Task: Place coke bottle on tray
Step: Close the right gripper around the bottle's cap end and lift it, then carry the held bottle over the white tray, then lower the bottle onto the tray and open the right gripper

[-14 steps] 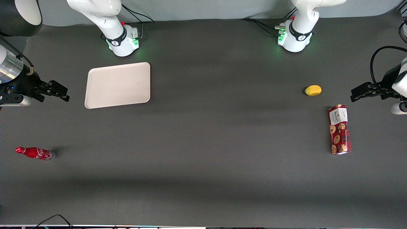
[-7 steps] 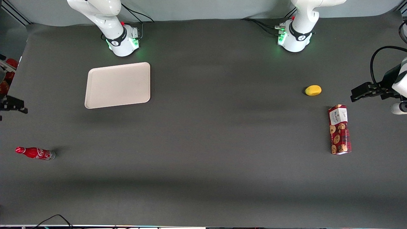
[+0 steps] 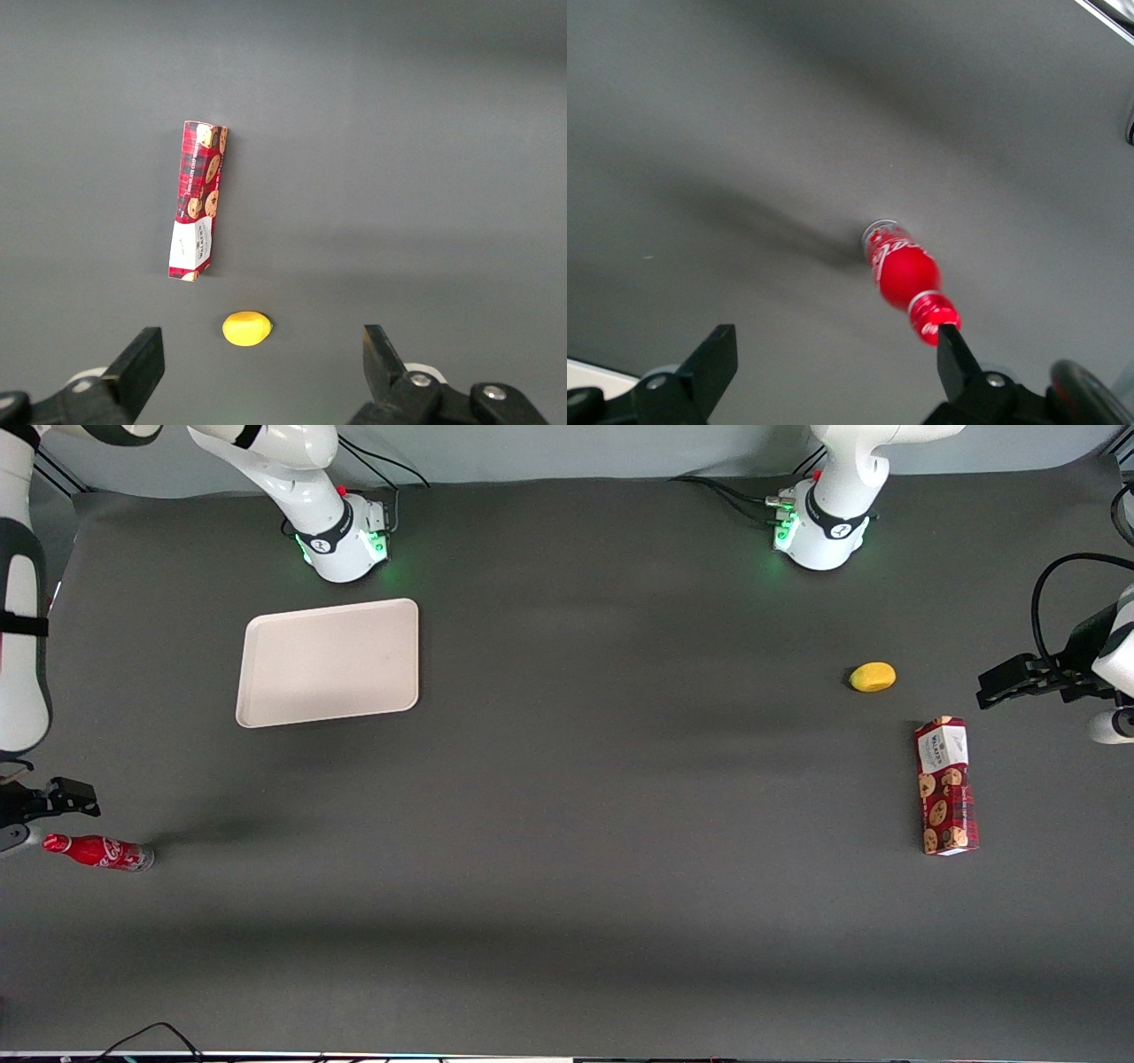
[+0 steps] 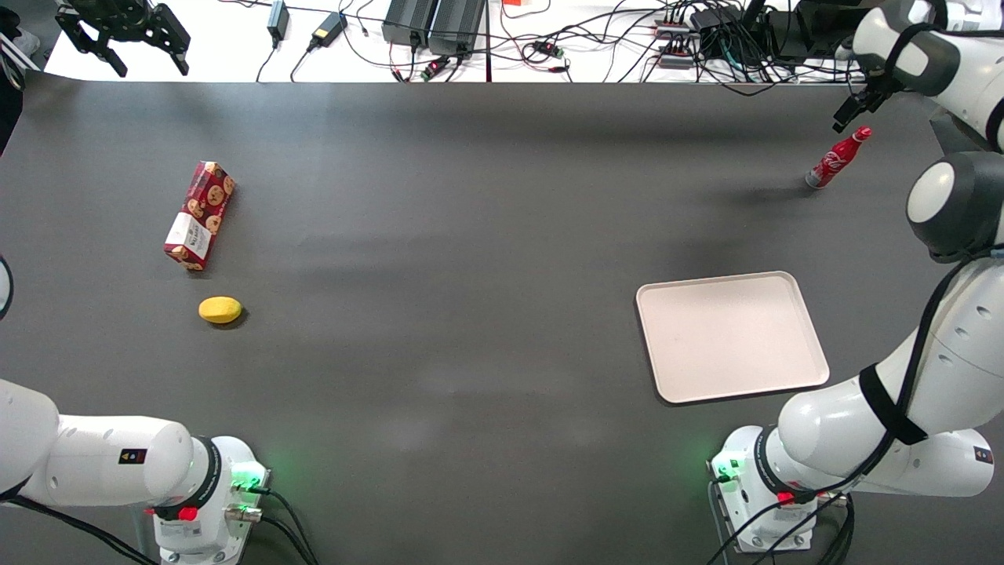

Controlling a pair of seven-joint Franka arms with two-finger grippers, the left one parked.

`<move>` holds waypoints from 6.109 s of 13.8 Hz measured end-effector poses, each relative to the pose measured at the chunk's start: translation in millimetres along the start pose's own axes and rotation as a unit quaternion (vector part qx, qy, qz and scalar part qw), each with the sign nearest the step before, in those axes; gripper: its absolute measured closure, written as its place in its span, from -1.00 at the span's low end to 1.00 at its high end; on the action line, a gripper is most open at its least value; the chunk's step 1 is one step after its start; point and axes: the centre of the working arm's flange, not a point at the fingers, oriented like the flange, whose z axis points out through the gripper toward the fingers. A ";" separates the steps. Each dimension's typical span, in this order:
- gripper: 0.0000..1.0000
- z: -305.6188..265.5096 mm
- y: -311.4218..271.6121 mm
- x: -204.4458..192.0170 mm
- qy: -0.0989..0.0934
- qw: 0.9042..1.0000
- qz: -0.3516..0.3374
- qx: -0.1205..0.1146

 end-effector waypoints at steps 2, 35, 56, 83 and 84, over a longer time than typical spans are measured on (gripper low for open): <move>-1.00 10.9 12.7 -9.4 -0.003 1.000 -0.010 -0.001; 0.37 62.1 58.4 -18.6 0.019 0.999 -0.038 0.024; 0.37 -152.6 -84.6 -67.9 -0.060 0.987 0.103 0.103; -0.67 29.1 -238.8 -197.4 -0.024 0.976 0.197 0.093; -0.89 25.6 -235.8 -196.0 -0.020 0.976 0.198 0.090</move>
